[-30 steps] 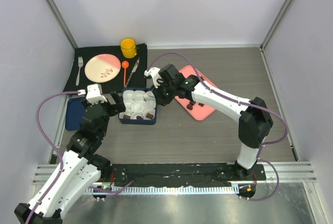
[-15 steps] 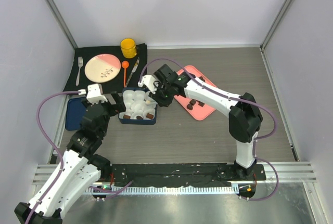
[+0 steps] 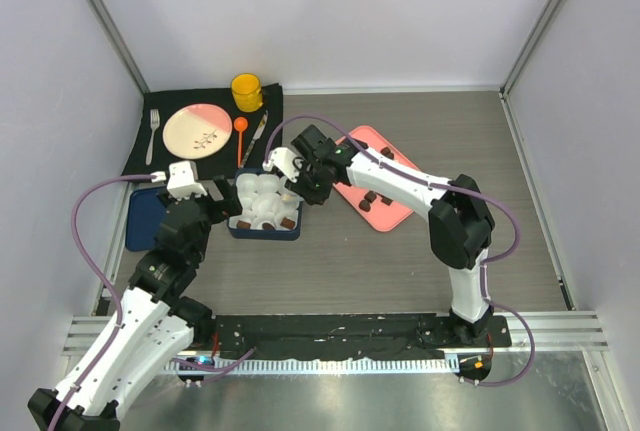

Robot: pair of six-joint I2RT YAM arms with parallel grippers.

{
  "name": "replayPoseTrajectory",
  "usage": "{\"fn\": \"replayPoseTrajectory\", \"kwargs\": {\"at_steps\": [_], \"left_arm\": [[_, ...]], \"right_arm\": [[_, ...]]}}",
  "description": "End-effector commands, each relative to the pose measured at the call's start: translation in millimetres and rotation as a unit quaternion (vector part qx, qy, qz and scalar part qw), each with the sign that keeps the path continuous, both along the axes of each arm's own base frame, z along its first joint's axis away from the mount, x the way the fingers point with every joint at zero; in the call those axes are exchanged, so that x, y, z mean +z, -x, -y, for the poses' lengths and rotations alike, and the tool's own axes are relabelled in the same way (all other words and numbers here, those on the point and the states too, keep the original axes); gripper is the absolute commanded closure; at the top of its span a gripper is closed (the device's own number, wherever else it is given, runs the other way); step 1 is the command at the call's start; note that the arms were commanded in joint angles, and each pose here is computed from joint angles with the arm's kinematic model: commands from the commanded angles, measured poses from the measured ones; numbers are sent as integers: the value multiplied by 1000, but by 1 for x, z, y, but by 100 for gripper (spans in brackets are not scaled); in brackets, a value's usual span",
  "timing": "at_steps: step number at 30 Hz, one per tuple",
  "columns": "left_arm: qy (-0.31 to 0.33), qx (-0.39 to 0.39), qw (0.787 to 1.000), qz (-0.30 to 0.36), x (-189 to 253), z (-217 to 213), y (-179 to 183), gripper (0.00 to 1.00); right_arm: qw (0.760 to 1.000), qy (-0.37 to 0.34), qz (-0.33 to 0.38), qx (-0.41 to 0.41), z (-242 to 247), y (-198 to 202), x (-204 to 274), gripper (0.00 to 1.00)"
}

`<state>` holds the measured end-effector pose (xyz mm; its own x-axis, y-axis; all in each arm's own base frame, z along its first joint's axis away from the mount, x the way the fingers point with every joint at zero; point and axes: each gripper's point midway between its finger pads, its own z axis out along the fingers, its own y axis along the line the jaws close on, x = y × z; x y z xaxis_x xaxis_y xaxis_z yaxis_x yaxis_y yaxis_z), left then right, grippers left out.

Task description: Pack the chocolate

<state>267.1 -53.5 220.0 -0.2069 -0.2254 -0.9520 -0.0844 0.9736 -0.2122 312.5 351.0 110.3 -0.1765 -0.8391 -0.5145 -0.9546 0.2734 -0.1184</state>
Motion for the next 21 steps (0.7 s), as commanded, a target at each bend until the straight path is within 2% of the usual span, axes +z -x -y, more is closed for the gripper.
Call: {"fn": "replayPoseTrajectory", "kwargs": {"at_steps": [1, 9, 21], "left_arm": [[7, 2, 999, 32, 27, -1, -3, 0], [6, 3, 999, 31, 26, -2, -3, 0], [6, 3, 999, 32, 27, -2, -3, 0]], "right_arm": [[1000, -12, 27, 5, -10, -11, 15, 85], [1000, -11, 19, 10, -13, -10, 9, 83], [1000, -16, 8, 8, -17, -9, 5, 76]]}}
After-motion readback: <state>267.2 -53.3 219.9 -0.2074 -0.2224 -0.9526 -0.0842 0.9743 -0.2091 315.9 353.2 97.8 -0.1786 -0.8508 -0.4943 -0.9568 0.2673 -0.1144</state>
